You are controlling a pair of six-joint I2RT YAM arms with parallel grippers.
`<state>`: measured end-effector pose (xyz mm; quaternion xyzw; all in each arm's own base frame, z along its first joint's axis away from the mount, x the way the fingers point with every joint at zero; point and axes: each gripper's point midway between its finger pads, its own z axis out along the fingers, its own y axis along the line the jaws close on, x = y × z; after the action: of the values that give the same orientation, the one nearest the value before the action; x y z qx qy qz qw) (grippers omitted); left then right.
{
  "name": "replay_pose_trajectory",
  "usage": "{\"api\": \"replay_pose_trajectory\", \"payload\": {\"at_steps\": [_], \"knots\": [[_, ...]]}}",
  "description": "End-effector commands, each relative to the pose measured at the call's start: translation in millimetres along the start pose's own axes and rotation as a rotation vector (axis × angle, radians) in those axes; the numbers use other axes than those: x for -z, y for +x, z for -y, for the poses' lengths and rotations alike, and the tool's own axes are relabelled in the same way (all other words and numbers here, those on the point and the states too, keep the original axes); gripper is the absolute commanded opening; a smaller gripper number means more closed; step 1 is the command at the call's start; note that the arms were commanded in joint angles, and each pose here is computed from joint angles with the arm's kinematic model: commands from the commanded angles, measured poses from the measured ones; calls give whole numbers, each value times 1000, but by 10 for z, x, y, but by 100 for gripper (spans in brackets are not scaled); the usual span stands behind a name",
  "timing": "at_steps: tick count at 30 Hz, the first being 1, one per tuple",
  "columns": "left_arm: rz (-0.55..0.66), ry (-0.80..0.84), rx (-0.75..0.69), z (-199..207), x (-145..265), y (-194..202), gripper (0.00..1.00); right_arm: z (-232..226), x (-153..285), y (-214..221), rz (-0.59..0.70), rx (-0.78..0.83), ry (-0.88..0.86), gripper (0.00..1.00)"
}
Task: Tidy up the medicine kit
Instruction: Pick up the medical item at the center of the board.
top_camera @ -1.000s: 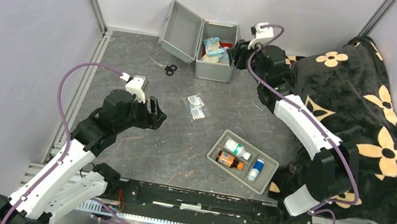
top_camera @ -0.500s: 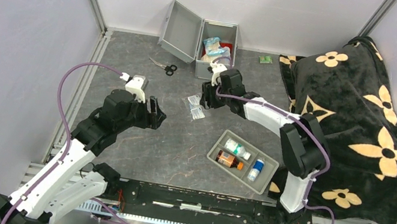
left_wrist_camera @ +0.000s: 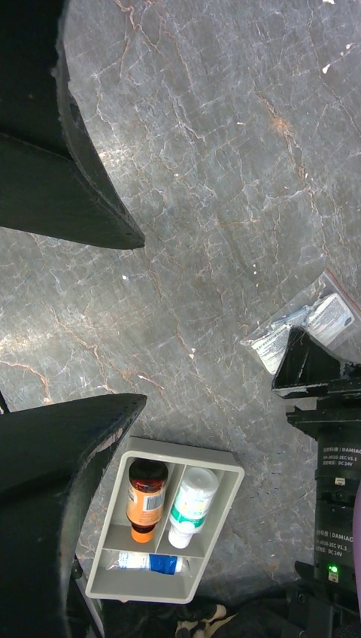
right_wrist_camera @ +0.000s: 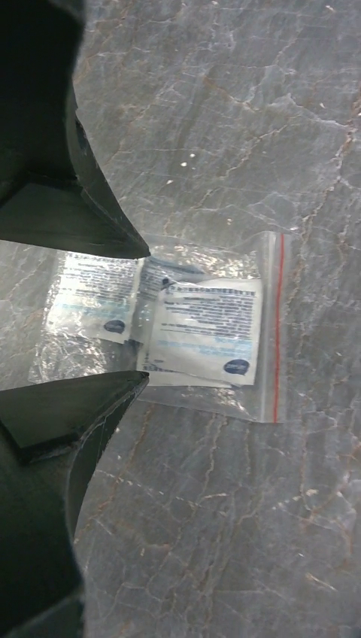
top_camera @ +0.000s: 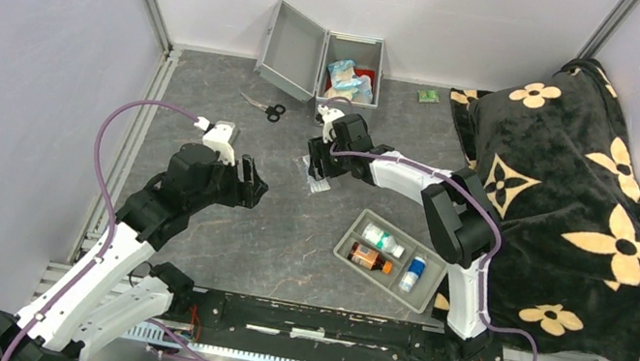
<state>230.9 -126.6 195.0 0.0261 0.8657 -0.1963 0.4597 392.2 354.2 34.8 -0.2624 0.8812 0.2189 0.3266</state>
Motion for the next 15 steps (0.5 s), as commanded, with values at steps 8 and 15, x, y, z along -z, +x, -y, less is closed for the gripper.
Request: {"api": "replay_pose_trajectory", "payload": {"at_steps": [8,15], "knots": [[23,5,-32,7,-20,-66,77,89,-12,-310,67,62,136,81],[19,-8,-29,-14,-28,-60,77,80,-180,-234,-5,101,153,95]]}}
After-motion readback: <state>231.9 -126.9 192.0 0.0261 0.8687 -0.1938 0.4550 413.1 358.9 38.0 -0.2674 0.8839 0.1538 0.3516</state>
